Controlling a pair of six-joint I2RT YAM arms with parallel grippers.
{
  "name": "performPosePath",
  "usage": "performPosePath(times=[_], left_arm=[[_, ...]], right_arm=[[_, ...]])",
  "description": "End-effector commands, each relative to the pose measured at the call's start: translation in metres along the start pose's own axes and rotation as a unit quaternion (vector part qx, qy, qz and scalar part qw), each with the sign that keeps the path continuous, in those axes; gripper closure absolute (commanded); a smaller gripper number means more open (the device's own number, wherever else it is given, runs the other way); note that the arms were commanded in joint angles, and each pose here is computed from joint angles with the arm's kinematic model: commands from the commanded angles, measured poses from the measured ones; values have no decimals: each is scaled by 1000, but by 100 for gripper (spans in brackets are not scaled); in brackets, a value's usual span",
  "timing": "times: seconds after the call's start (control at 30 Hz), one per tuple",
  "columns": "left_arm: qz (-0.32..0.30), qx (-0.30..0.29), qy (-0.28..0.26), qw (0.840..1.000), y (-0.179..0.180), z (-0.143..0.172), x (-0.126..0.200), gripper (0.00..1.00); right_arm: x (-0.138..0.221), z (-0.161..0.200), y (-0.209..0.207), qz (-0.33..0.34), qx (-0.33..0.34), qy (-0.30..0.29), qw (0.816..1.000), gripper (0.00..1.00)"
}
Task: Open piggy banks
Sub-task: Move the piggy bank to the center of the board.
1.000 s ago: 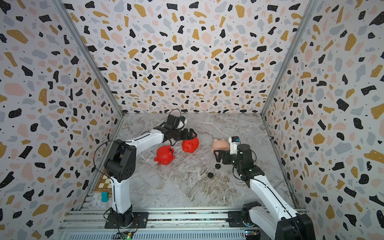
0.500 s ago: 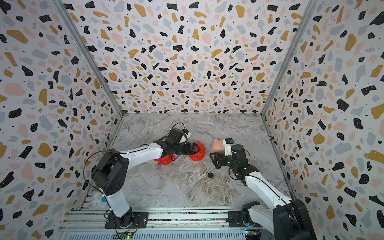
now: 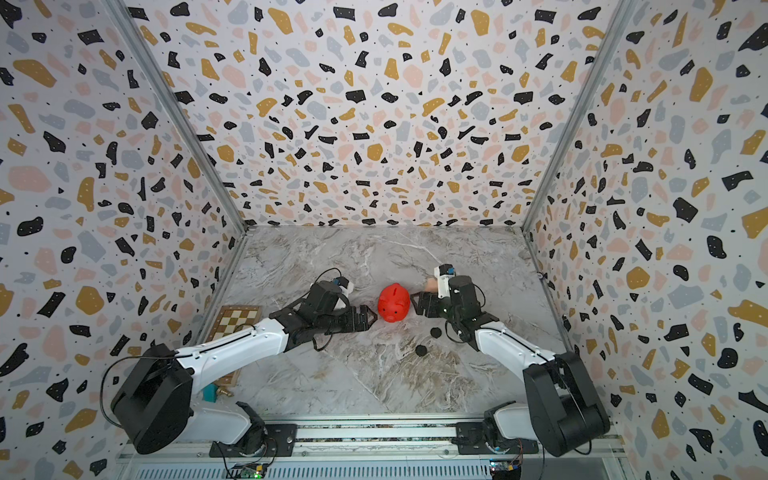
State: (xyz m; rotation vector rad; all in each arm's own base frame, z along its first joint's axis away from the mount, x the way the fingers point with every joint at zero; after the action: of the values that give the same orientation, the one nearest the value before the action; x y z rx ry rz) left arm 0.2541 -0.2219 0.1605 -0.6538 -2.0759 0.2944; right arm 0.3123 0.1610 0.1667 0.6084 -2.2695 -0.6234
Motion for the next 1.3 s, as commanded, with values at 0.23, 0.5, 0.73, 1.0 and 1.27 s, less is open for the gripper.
performPosePath(times=[0.23,0.5,0.73,1.0,1.27], left_arm=[[-95,29,17,995,45,28,5,1],[-97,10,-25,995,61,-8,3,1],[-110,1,-57,992,80,-42,-5,1],[-93,-6,-69,993,75,-58,-7,1],[-21,54,-83,995,58,-48,5,1]], right_arm=[[-62,-29,25,-17,20,10,1000,19],[-94,-17,30,-26,38,63,997,28],[-84,17,43,-28,38,87,995,29],[-68,36,57,-12,25,89,996,28],[-34,18,55,43,39,50,997,24]])
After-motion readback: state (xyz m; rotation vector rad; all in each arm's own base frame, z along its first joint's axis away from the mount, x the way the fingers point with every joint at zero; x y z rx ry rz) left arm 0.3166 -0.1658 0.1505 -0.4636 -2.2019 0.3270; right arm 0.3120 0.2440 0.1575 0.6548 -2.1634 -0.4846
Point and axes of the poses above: each gripper's point midway between its finger pads, its own x axis back along the fingers, its own y axis along the line the jaws close on, z = x × y, the point moved 6 cm from there along x, back along the fingers, and after that the axes turned 9 degrees about -x, right-handed, at the moved point
